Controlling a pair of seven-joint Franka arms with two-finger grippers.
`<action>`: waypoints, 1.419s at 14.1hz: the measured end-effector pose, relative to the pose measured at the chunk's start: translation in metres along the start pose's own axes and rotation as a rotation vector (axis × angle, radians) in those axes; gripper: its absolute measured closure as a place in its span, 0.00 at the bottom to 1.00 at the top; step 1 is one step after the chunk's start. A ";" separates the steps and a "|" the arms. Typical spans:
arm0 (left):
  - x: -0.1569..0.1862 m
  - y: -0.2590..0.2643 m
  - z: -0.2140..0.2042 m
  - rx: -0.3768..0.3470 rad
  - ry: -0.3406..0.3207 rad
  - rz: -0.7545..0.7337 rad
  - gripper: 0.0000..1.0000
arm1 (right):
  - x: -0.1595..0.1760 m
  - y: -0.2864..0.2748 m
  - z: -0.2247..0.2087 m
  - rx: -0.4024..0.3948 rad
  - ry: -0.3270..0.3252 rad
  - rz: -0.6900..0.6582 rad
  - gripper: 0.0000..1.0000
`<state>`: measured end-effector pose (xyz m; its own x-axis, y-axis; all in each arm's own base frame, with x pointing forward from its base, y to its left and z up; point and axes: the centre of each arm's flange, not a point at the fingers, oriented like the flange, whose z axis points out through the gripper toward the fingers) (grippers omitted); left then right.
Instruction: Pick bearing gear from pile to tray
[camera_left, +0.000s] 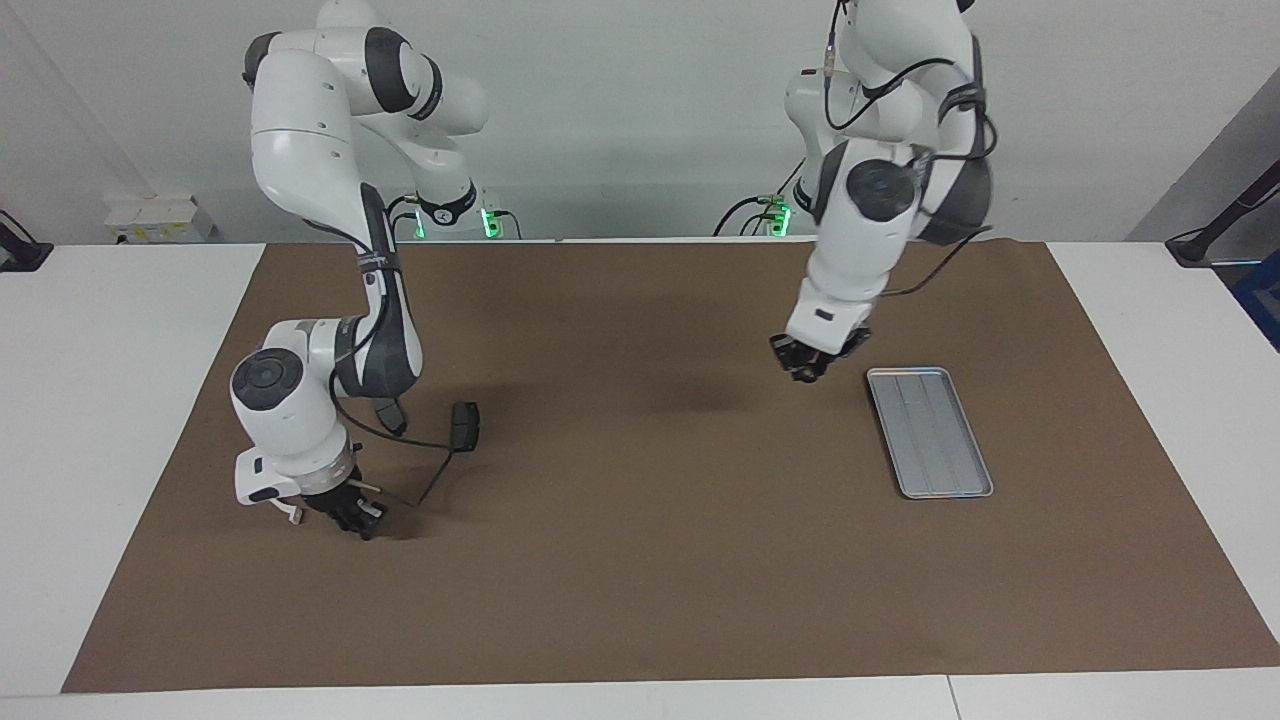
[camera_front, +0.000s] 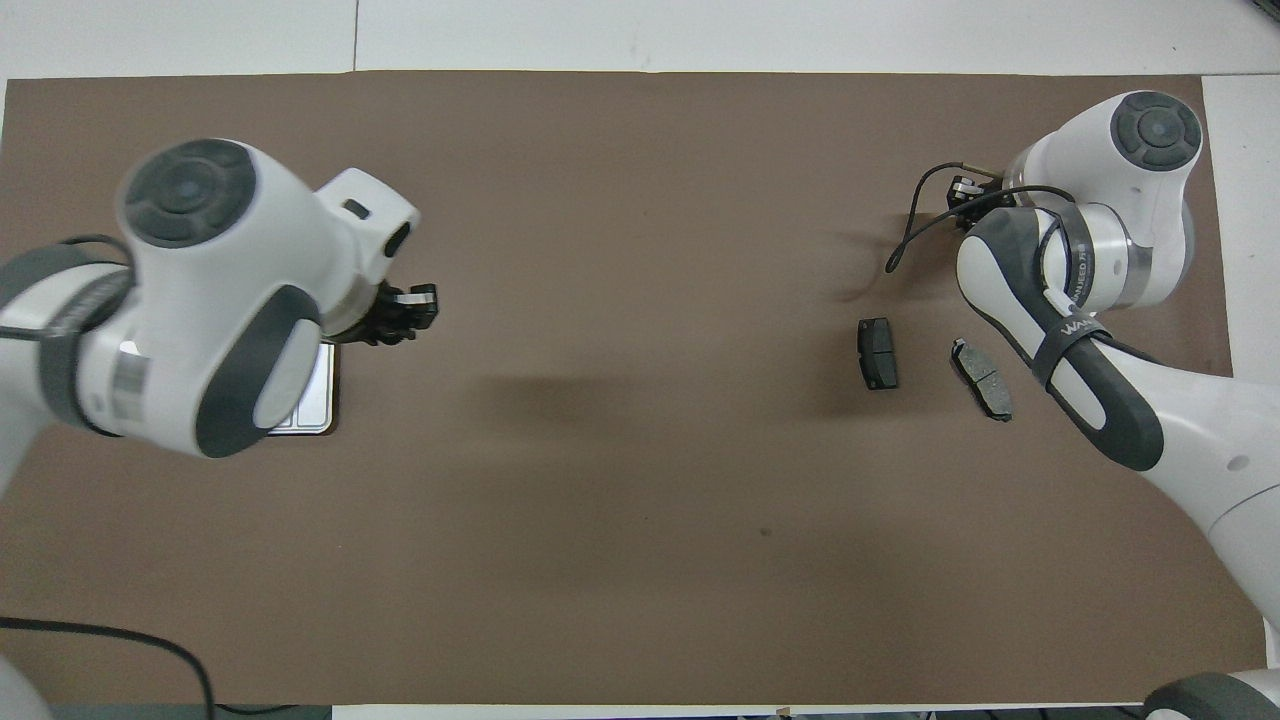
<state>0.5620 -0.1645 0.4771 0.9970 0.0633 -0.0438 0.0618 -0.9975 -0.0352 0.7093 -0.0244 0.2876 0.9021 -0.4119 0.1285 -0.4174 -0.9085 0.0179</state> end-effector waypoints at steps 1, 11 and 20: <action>0.005 -0.037 -0.007 -0.002 -0.008 0.032 0.65 | 0.000 0.000 0.000 0.000 0.000 -0.001 0.76; -0.009 -0.170 0.111 -0.020 0.018 0.165 0.65 | -0.016 -0.033 -0.108 -0.048 -0.142 -0.110 0.76; -0.011 -0.168 0.165 -0.018 0.071 0.176 0.65 | -0.180 -0.232 -0.248 -0.002 -0.158 0.170 0.76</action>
<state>0.5332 0.0073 0.3190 0.9932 -0.1139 0.0226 -0.1136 -0.9934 -0.0154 0.6167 0.2775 0.5060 0.8247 -0.5650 -0.0270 -0.5649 -0.8251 0.0110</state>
